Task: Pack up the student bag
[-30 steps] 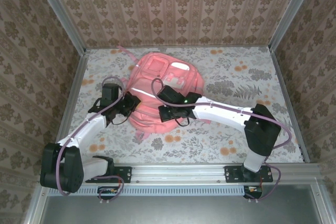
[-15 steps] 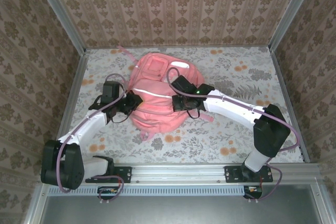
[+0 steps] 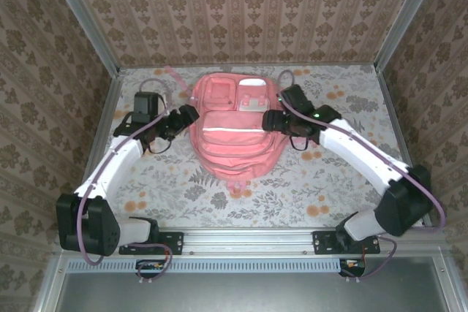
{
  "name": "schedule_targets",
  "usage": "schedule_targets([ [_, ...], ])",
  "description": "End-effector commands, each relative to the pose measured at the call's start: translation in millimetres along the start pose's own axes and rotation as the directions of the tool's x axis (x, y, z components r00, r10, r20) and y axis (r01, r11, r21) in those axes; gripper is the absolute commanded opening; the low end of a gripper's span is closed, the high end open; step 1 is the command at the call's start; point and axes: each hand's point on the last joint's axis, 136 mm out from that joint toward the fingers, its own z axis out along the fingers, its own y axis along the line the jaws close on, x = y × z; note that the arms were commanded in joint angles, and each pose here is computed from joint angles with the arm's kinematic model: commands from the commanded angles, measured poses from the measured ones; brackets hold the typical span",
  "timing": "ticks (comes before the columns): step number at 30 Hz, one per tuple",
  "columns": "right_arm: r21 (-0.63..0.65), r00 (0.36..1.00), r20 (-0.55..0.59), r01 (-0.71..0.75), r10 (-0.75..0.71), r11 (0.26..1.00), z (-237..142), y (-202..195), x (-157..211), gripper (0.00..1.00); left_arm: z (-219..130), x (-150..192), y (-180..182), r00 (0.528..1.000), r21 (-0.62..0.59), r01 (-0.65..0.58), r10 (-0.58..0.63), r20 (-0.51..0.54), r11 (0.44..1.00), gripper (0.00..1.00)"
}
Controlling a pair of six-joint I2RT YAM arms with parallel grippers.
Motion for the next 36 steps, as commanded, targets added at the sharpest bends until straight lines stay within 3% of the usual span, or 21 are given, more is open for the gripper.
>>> schedule_targets([
  [1,0.109,0.986,0.159,0.024,-0.041,0.994,-37,-37,-29,0.93,-35,-31,17,0.987,-0.14,-0.07,0.089,0.137,0.988,0.88],
  [2,0.153,0.977,0.208,0.017,-0.049,0.988,-47,-51,-37,0.99,-44,-41,21,0.977,-0.171,-0.083,0.114,0.183,0.982,0.91],
  [8,0.376,0.885,0.455,-0.095,-0.095,0.922,-91,-123,-67,1.0,-91,-80,63,0.891,-0.368,-0.038,0.198,0.408,0.929,1.0],
  [13,0.51,0.83,0.54,-0.189,-0.141,0.839,-98,-177,-63,1.0,-112,-85,108,0.795,-0.51,0.034,0.286,0.535,0.86,1.0],
  [18,0.543,0.825,0.554,-0.254,-0.115,0.8,-80,-213,-42,0.99,-109,-75,144,0.755,-0.64,0.007,0.415,0.507,0.768,1.0],
  [23,0.572,0.82,0.555,-0.257,-0.138,0.779,-39,-239,-14,1.0,-97,-63,162,0.73,-0.678,-0.059,0.495,0.471,0.732,1.0],
  [27,0.529,0.795,0.573,-0.173,-0.199,0.831,-17,-232,-8,1.0,-81,-55,169,0.71,-0.692,-0.146,0.562,0.424,0.707,1.0],
  [31,0.438,0.78,0.587,-0.082,-0.216,0.895,4,-215,-11,1.0,-69,-53,170,0.658,-0.692,-0.225,0.631,0.412,0.686,1.0],
  [36,0.401,0.788,0.557,0.023,-0.263,0.916,30,-205,-11,1.0,-57,-52,158,0.573,-0.661,-0.329,0.699,0.428,0.674,1.0],
])
